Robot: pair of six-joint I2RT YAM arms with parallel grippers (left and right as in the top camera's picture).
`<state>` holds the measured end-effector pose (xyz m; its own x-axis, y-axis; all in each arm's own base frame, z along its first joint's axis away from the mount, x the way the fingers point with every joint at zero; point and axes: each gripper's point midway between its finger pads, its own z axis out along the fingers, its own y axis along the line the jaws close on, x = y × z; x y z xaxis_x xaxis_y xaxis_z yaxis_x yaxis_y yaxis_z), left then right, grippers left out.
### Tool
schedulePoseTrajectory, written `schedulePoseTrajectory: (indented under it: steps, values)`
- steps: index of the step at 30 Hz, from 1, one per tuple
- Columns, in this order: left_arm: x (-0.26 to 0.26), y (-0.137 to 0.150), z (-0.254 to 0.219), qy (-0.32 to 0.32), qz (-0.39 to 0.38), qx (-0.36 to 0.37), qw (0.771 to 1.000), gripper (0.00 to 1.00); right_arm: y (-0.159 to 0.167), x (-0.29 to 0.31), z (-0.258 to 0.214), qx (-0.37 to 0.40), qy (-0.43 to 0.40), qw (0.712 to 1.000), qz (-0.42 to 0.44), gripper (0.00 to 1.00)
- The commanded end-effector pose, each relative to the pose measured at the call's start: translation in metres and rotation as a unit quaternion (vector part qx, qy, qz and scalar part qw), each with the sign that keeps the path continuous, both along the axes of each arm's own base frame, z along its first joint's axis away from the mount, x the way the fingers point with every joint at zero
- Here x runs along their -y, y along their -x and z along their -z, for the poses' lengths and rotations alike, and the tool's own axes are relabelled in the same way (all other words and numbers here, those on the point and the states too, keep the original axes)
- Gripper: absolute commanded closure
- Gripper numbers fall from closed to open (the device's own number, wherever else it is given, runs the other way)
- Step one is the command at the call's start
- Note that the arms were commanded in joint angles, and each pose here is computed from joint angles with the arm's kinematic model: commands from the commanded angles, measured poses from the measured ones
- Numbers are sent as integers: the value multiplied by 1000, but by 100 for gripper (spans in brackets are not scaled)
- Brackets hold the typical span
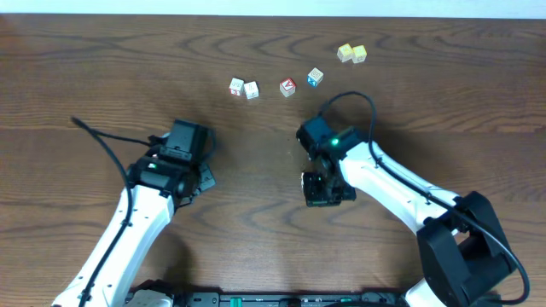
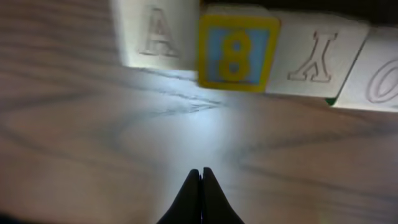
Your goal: Lift 4 blocks
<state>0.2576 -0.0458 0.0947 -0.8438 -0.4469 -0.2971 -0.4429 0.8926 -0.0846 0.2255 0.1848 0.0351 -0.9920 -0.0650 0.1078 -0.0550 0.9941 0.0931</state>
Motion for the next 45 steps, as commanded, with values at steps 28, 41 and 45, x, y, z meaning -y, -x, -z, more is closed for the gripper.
schedulePoseTrajectory:
  steps: [28, 41, 45]
  values:
    - [-6, 1, 2, 3, -20, -6, 1000, 85, -14, 7, 20, 64, 21, 997, 38, 99]
    - [-6, 1, 2, 3, -20, -6, 1000, 85, -20, 3, 19, 75, 13, 996, 38, 99]
    - [-6, 1, 2, 3, -20, -6, 1000, 85, -21, 1, 19, 79, 10, 996, 38, 99]
